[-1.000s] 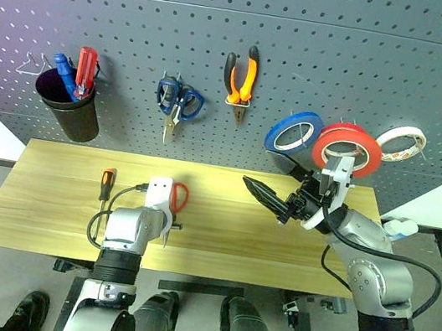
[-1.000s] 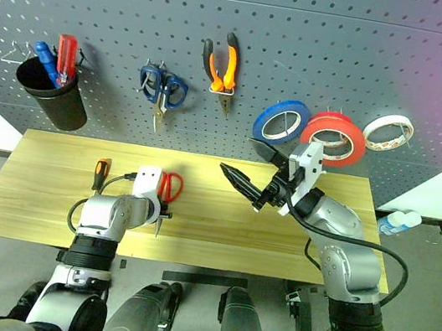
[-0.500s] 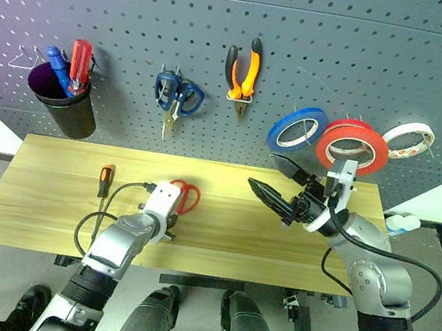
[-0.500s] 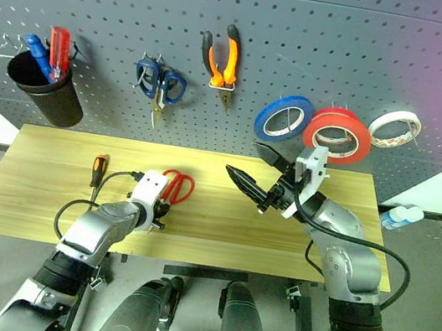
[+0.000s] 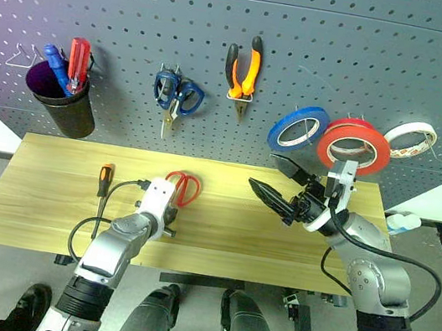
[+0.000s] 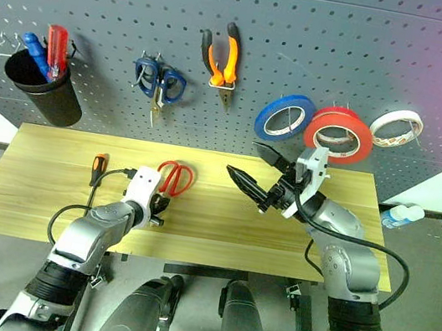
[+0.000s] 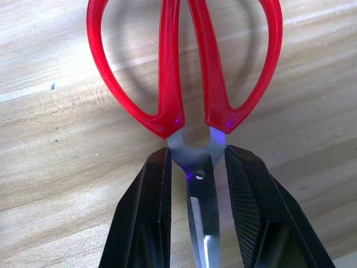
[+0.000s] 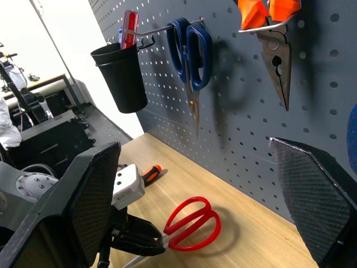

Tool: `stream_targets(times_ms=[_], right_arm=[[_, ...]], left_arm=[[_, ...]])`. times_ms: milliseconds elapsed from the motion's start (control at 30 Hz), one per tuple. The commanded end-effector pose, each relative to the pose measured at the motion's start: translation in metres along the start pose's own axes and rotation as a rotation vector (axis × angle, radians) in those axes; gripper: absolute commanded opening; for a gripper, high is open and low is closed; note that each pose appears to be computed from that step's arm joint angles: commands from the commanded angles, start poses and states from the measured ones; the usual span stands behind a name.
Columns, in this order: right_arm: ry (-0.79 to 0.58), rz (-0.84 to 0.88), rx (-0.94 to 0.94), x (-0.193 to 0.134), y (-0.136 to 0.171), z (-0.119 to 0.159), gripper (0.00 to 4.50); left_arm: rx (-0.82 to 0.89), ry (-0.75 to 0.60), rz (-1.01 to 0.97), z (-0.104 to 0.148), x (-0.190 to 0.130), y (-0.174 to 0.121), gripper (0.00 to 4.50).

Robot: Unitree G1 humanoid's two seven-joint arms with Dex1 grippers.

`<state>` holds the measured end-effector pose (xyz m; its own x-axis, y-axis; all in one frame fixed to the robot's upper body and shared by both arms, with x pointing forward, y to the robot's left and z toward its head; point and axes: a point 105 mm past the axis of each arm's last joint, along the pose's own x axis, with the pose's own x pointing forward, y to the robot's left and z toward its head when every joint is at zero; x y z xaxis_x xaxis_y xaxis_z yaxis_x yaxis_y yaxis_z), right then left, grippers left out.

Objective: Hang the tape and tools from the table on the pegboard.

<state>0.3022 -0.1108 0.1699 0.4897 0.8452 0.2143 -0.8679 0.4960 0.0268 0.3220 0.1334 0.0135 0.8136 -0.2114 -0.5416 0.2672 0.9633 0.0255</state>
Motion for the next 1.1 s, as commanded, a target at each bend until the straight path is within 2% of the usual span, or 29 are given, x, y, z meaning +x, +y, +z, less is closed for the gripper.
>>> stream_targets(times_ms=[33,167,367,500,633,800,1100], right_arm=[[-0.031,0.017,-0.023,0.001,0.003,0.007,4.5],[-0.038,0.001,-0.022,-0.004,-0.002,0.008,4.5],[-0.048,0.102,0.051,-0.018,0.007,0.007,4.5],[-0.005,0.093,-0.005,-0.034,-0.001,-0.004,4.5],[-0.028,0.115,-0.045,-0.043,0.0,-0.005,4.5],[-0.051,0.151,0.037,-0.053,0.001,-0.008,4.5],[-0.162,0.222,0.101,-0.06,0.004,0.008,4.5]], left_arm=[[0.04,-0.087,-0.021,0.018,-0.009,0.002,1.07],[0.137,-0.171,-0.027,0.027,-0.022,0.011,1.07],[0.209,-0.29,-0.079,0.03,-0.044,0.013,1.07],[0.259,-0.397,-0.069,0.038,-0.056,0.015,1.07],[0.274,-0.476,-0.058,0.042,-0.065,0.015,1.07],[0.323,-0.591,-0.049,0.046,-0.082,0.017,1.07],[0.436,-0.783,-0.002,0.057,-0.114,0.017,1.07]])
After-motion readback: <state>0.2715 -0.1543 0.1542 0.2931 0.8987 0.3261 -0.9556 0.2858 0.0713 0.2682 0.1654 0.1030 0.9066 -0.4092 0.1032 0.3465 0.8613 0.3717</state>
